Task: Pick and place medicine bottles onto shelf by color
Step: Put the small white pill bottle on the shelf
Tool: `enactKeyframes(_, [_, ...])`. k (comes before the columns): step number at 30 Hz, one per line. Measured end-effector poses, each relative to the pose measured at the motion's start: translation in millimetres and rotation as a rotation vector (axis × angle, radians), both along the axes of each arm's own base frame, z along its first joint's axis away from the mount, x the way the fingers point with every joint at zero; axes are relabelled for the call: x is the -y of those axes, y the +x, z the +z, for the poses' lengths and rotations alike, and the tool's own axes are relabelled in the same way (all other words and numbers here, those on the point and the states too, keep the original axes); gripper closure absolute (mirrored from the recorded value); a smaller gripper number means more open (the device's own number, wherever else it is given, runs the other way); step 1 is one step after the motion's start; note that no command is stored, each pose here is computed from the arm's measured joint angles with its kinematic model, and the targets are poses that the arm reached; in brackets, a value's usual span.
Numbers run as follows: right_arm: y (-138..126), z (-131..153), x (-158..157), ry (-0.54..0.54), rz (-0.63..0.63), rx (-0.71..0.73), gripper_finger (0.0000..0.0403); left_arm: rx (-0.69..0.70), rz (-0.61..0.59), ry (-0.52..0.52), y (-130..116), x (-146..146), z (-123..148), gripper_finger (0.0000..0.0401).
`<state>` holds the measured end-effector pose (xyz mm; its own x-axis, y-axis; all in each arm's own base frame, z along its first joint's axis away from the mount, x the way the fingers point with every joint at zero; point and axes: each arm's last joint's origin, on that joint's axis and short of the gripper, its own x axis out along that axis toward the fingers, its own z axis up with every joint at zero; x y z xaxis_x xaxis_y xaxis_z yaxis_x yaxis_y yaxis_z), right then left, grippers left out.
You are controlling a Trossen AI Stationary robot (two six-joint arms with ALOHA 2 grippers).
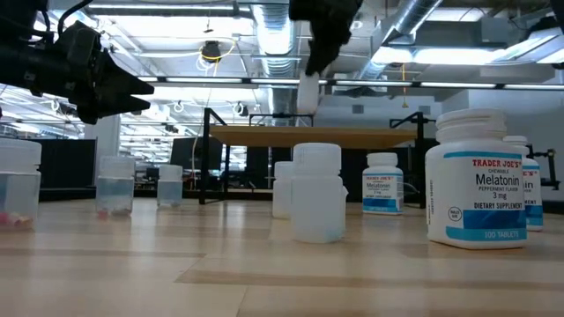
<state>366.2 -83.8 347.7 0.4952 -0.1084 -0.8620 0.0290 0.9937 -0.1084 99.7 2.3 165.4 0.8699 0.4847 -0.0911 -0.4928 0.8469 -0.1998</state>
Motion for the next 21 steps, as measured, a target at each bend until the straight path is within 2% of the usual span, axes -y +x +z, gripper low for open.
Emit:
enactKeyframes(4, [-9, 16, 33, -0.037, -0.055, 0.046, 0.0278, 0.000, 0.000, 0.000, 0, 0, 0, 0.0156])
enactKeyframes(12, [-46, 16, 113, -0.038, -0.295, 0.038, 0.0276, 0.000, 0.000, 0.000, 0, 0, 0, 0.0156])
enactKeyframes(15, [-60, 17, 131, -0.032, -0.351, 0.043, 0.0277, 0.000, 0.000, 0.000, 0, 0, 0, 0.0156])
enactKeyframes(21, [-75, 11, 158, 0.064, -0.382, 0.068, 0.0276, 0.000, 0.000, 0.000, 0, 0, 0, 0.0156])
